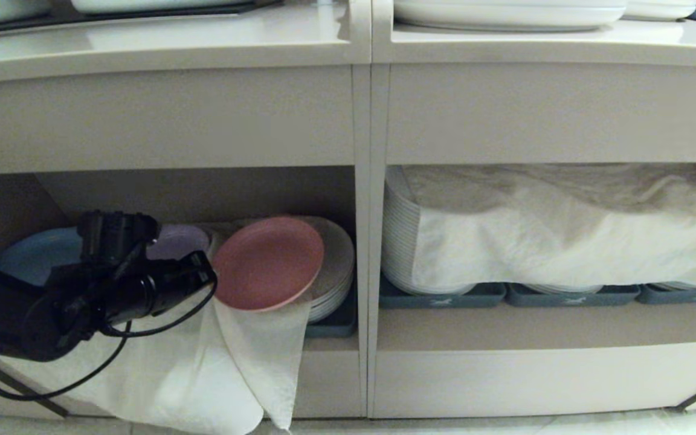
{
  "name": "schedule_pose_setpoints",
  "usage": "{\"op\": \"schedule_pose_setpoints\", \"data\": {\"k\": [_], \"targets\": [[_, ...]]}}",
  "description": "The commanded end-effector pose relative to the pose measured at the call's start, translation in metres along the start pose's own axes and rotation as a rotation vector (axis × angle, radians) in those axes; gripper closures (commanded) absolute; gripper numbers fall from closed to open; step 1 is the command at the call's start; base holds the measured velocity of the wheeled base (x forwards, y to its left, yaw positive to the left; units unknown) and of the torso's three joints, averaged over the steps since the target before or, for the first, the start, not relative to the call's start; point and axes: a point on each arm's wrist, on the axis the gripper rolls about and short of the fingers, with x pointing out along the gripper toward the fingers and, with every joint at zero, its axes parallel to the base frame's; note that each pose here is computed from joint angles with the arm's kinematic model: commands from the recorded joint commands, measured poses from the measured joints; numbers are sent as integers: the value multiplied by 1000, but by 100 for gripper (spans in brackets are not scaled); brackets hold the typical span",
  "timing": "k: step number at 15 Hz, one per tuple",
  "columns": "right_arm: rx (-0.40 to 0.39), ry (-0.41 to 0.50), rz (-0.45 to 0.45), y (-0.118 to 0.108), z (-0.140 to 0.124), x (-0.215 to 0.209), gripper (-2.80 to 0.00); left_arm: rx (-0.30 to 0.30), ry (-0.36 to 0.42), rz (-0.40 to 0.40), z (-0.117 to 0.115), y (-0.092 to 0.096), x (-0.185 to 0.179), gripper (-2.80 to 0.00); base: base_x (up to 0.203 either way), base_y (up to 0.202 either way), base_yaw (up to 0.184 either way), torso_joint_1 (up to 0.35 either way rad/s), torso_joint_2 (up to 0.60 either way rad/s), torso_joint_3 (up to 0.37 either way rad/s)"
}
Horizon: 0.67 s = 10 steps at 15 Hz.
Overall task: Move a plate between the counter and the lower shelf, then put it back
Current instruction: Pick up the plate in the cupboard
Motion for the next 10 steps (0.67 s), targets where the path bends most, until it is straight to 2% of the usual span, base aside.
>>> {"op": "schedule_pose_setpoints", "data": {"k": [1, 10], "targets": [[0, 0, 0, 0, 0, 0, 0, -4, 7, 2, -1, 1, 4, 0, 0, 0, 0, 0, 0, 0], [0, 0, 0, 0, 0, 0, 0, -24, 16, -2, 3, -2, 30, 0, 0, 0, 0, 0, 0, 0]]}}
